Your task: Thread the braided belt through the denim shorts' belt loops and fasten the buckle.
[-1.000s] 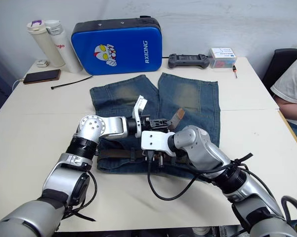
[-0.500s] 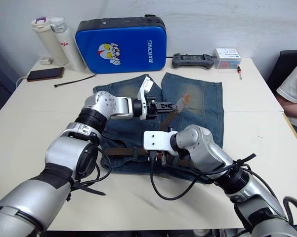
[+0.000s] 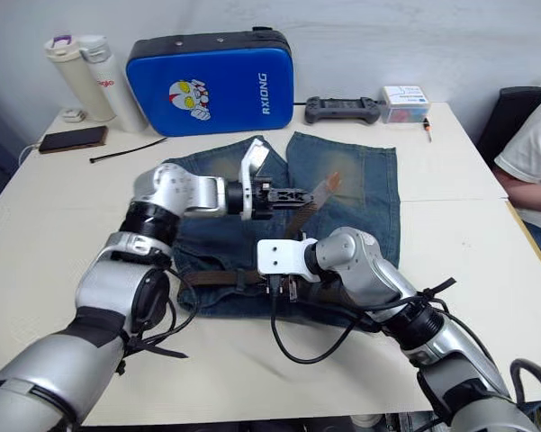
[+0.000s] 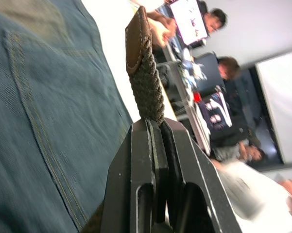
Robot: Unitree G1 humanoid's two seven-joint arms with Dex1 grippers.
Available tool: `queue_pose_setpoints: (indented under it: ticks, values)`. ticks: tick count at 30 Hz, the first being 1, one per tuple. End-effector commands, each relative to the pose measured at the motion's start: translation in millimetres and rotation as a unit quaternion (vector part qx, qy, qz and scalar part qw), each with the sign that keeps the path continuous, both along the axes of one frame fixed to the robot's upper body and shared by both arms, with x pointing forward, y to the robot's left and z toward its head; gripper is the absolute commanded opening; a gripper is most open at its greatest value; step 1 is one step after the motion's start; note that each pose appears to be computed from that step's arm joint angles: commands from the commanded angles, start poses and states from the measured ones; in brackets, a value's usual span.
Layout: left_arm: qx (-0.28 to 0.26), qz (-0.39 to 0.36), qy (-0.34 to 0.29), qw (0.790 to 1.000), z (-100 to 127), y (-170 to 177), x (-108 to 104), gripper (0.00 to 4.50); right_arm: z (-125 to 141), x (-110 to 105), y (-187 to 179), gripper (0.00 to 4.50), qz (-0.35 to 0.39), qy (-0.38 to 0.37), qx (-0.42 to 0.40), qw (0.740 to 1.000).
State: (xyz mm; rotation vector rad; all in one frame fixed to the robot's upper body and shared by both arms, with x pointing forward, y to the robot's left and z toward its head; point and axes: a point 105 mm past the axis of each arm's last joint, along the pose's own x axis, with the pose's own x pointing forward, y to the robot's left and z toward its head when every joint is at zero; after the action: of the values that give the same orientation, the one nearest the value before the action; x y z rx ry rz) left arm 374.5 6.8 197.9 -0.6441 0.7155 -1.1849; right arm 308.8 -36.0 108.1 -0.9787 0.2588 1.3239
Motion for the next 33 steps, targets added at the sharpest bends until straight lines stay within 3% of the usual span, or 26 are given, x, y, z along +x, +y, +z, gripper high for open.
queue_pose_setpoints:
  ticks: [1,8,14,21,33]
  values:
    - [-0.075,-0.035,-0.087,0.993,64.4,16.6,-30.8,0.00,-98.4,-18.6,-24.4,0.03,-0.037,0.157,-0.090,0.983]
    - [-0.085,-0.013,-0.087,0.992,63.4,22.0,-41.5,0.00,-87.0,-18.9,-29.7,0.03,-0.051,0.162,-0.071,0.983]
    - [-0.122,0.001,-0.091,0.988,73.9,17.8,-46.7,0.00,-39.9,-13.5,-54.1,0.03,-0.076,0.172,-0.043,0.981]
    - [-0.144,0.013,-0.090,0.985,71.6,12.7,-56.2,0.00,-12.7,-19.0,-67.2,0.03,-0.084,0.194,-0.036,0.977]
    - [-0.130,0.028,-0.040,0.990,32.4,10.8,-76.4,0.00,18.3,-22.3,-79.8,0.03,-0.101,0.218,0.007,0.971]
